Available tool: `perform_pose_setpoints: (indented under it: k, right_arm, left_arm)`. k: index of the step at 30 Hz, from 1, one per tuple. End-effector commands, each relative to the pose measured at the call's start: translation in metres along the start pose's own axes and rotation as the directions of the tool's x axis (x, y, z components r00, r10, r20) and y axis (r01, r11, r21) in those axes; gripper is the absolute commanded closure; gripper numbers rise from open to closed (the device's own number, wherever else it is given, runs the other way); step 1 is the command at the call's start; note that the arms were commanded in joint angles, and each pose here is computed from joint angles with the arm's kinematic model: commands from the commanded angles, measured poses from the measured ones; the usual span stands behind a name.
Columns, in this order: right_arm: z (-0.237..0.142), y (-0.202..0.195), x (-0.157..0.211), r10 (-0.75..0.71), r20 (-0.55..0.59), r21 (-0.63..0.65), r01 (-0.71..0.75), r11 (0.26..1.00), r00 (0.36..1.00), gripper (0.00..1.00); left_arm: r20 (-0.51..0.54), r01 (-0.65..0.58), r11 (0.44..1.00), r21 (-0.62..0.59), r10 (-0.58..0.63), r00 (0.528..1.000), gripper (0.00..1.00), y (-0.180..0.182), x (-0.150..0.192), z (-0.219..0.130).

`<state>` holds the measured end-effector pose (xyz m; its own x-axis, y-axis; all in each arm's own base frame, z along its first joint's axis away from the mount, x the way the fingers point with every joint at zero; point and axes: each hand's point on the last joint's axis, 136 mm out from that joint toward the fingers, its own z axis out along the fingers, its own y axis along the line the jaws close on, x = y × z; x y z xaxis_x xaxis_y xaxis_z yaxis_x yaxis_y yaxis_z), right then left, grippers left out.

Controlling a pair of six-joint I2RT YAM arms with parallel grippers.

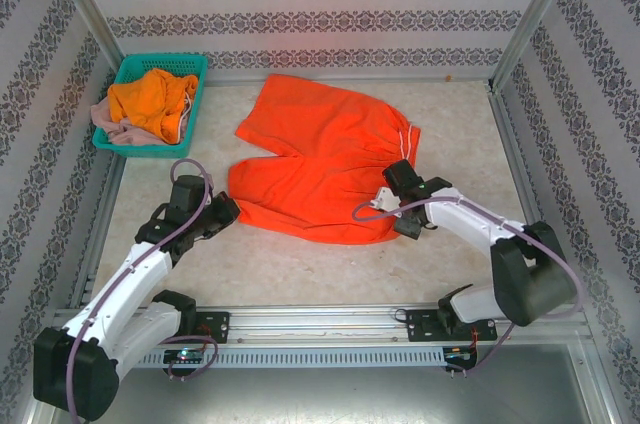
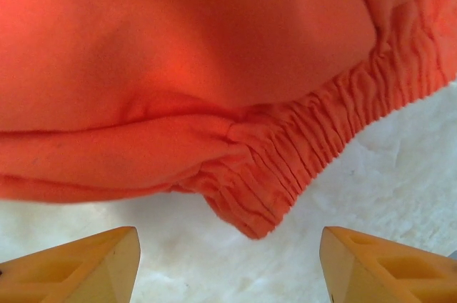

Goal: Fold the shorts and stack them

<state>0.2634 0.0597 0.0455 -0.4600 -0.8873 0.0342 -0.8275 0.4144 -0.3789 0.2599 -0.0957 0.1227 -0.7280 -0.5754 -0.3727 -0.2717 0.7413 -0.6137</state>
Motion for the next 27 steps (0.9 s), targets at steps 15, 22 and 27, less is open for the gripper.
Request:
perform_pose_setpoints:
  k: [15, 22, 27]
  right_arm:
    - [0.011, -0.005, -0.010, 0.049, 0.011, -0.031, -0.048, 0.998, 0.999, 0.93]
    - [-0.052, -0.012, -0.024, 0.068, 0.194, 0.049, -0.079, 0.996, 0.979, 1.00]
    - [-0.096, -0.002, -0.019, 0.093, 0.303, 0.044, -0.112, 0.993, 0.948, 1.00]
  left_arm:
    - [0.083, -0.010, 0.999, 0.034, 0.008, 0.997, 1.00, -0.006, -0.029, -0.012]
    - [0.182, -0.056, 0.998, 0.035, 0.049, 0.982, 1.00, -0.025, -0.063, -0.060]
    - [0.263, -0.124, 0.992, 0.001, 0.119, 0.957, 1.00, -0.048, -0.090, -0.105]
